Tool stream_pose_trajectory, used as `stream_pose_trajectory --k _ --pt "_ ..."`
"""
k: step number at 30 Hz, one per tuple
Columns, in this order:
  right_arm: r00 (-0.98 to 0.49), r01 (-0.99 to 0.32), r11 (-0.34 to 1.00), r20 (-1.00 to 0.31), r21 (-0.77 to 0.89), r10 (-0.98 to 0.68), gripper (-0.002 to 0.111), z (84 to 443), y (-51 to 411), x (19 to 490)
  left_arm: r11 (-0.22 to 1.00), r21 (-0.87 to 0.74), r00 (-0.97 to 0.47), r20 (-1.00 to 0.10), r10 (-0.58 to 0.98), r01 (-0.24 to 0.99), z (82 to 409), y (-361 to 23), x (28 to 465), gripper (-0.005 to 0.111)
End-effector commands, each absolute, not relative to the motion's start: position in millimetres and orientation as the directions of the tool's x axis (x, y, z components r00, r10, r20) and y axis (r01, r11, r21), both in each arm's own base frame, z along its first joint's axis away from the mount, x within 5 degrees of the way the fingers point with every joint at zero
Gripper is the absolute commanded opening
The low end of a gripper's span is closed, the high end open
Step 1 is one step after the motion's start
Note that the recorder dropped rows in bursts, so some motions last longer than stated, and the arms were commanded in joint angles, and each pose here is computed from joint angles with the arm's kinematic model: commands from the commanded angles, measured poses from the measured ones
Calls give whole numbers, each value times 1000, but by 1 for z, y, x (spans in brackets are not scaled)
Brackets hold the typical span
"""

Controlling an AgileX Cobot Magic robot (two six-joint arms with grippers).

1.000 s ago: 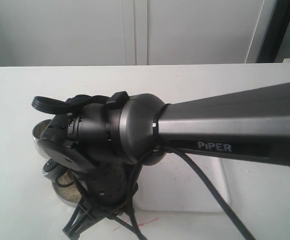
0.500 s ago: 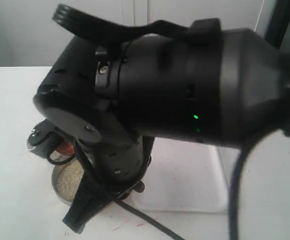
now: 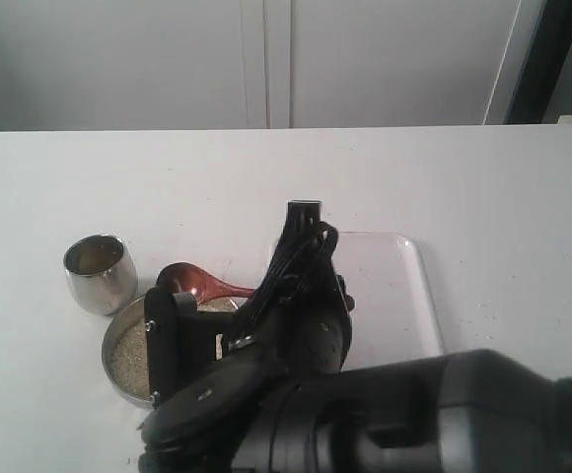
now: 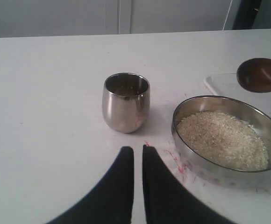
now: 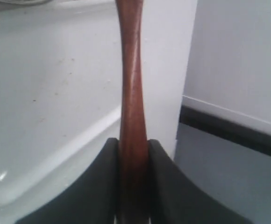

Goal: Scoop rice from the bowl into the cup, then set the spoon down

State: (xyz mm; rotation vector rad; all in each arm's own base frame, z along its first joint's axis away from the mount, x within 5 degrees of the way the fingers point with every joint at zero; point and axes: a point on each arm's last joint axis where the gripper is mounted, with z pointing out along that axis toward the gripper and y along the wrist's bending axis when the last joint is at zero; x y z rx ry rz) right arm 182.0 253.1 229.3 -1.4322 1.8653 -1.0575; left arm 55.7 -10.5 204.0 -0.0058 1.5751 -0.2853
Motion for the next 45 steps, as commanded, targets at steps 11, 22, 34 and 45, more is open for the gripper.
stream_pose_trajectory --k 11,22,34,45 --pt "-267 -447 -97 236 -889 -935 0 184 251 226 964 -193 -24 -981 -192 182 206 -11 55 14" --pt "-276 -445 -90 232 -891 -933 0 184 249 229 964 -193 -24 -981 -192 182 206 -11 55 14" --pt "-282 -489 -22 182 -872 -942 0 193 263 234 964 -193 -24 -981 -192 182 206 -11 55 14" --pt "-301 -560 18 183 -828 -936 0 189 263 230 964 -193 -24 -981 -192 182 206 -11 55 14"
